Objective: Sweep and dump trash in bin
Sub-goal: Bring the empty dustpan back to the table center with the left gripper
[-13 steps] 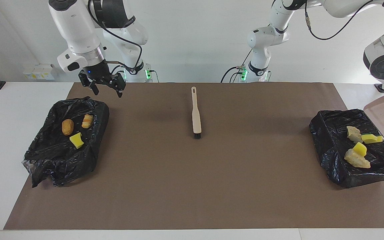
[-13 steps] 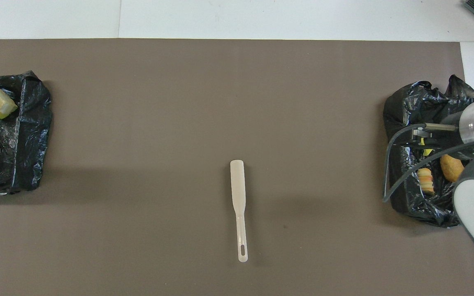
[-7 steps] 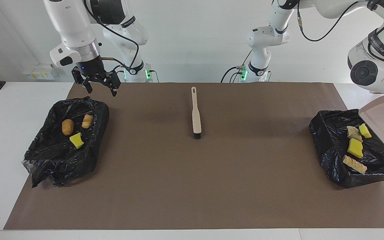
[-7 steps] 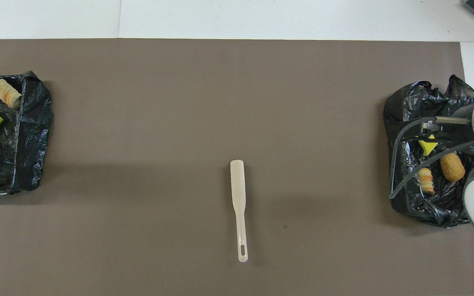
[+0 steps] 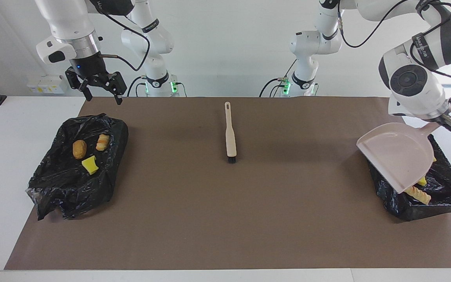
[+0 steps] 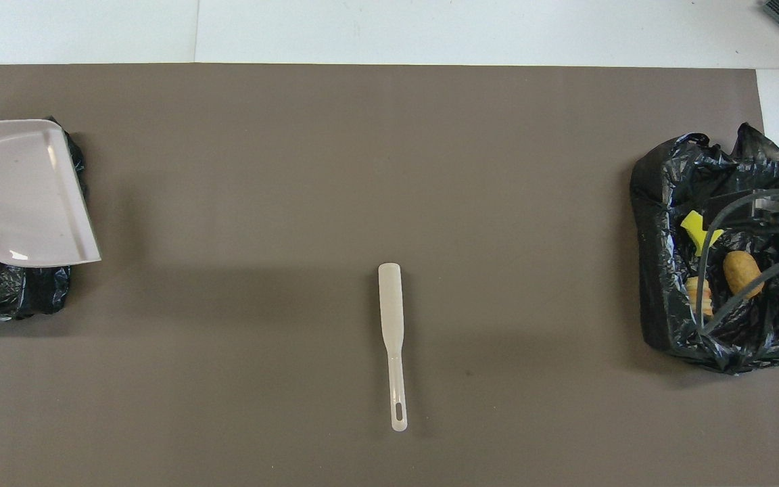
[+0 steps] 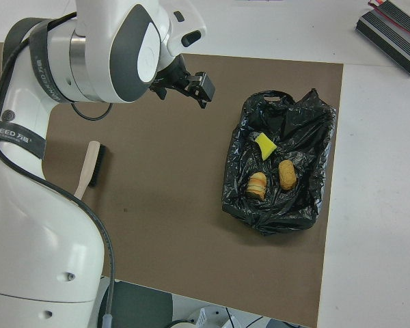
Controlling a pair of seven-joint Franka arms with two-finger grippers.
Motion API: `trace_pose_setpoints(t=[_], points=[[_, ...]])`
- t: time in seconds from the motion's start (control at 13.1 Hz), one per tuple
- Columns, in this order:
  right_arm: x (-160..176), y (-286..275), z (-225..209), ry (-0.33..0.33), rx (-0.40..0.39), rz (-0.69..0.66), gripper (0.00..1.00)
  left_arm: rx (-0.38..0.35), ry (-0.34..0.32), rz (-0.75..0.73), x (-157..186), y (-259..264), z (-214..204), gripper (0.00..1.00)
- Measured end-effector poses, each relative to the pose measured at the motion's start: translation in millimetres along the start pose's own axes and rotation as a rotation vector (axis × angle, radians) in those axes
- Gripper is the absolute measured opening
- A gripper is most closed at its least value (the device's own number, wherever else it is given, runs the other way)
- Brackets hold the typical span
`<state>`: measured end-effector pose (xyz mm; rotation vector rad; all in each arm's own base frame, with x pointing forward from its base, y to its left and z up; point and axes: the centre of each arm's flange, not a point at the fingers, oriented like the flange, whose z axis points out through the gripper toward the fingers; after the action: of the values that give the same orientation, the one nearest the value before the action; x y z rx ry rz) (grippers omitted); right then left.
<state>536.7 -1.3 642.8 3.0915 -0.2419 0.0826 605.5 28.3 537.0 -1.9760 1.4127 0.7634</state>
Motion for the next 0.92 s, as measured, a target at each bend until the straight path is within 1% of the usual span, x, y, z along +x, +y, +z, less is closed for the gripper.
trace_pose_setpoints(t=[0.15, 0.23, 0.46, 0.61, 0.77, 0.92], points=[[-1, 18, 2, -0.03, 0.001, 0.022, 1.0, -0.065, 0.112, -0.126, 41, 27, -35, 0.31], [-1, 27, 3, -0.034, 0.005, 0.017, 1.0, -0.102, 0.159, -0.19, 58, 40, -50, 0.31], [-1, 36, 4, -0.042, 0.01, -0.015, 1.0, -0.216, 0.279, -0.372, 99, 73, -90, 0.31], [-3, 31, 5, -0.052, 0.021, -0.023, 1.0, -0.307, 0.331, -0.504, 128, 97, -115, 0.31], [-6, 28, 7, -0.064, 0.048, -0.024, 1.0, -0.398, 0.363, -0.614, 171, 126, -141, 0.31], [-8, 28, 8, -0.065, 0.051, -0.023, 1.0, -0.498, 0.435, -0.743, 210, 141, -162, 0.31]])
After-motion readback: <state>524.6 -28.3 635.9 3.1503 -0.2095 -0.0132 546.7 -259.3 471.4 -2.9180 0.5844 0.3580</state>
